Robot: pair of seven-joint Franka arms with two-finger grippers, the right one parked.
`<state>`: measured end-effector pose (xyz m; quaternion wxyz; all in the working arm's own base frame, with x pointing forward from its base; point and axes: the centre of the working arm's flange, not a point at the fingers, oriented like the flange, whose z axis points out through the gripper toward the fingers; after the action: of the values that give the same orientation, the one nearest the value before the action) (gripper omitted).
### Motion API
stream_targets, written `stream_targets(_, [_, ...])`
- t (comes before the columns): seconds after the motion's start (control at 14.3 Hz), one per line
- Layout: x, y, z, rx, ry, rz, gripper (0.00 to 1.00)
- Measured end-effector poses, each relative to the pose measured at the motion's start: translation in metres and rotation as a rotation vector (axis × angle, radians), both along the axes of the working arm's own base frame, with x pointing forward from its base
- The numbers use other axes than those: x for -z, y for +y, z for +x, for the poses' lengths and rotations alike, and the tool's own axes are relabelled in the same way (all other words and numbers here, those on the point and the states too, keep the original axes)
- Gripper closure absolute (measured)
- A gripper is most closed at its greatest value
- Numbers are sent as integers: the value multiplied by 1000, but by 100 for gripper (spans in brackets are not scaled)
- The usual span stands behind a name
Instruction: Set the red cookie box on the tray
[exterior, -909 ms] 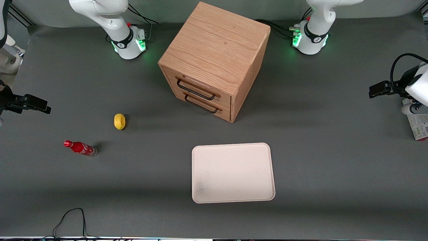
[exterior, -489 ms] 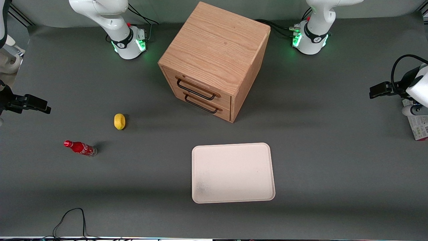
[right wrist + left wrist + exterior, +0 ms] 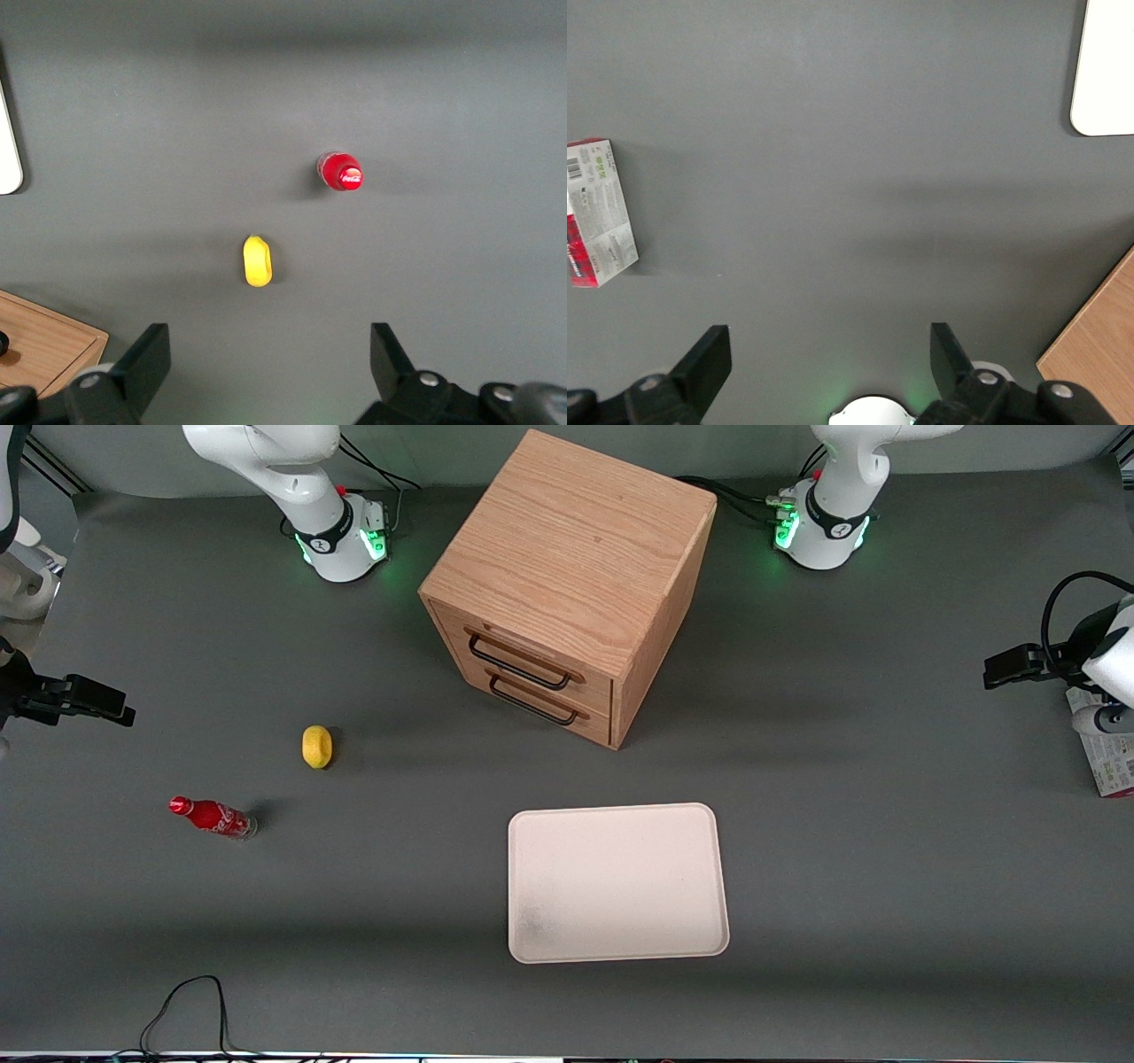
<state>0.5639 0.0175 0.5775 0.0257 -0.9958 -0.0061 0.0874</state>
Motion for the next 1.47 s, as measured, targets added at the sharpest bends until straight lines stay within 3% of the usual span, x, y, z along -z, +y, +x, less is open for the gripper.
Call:
stream_targets(0.63, [6, 12, -4, -21, 42, 4, 0])
stream_targets(0.98, [20, 62, -2, -63, 67, 12, 0])
stream_targets(1.26, [39, 157, -9, 27, 90, 16, 0])
stream_targets(1.47, [42, 269, -42, 110, 55, -13, 0])
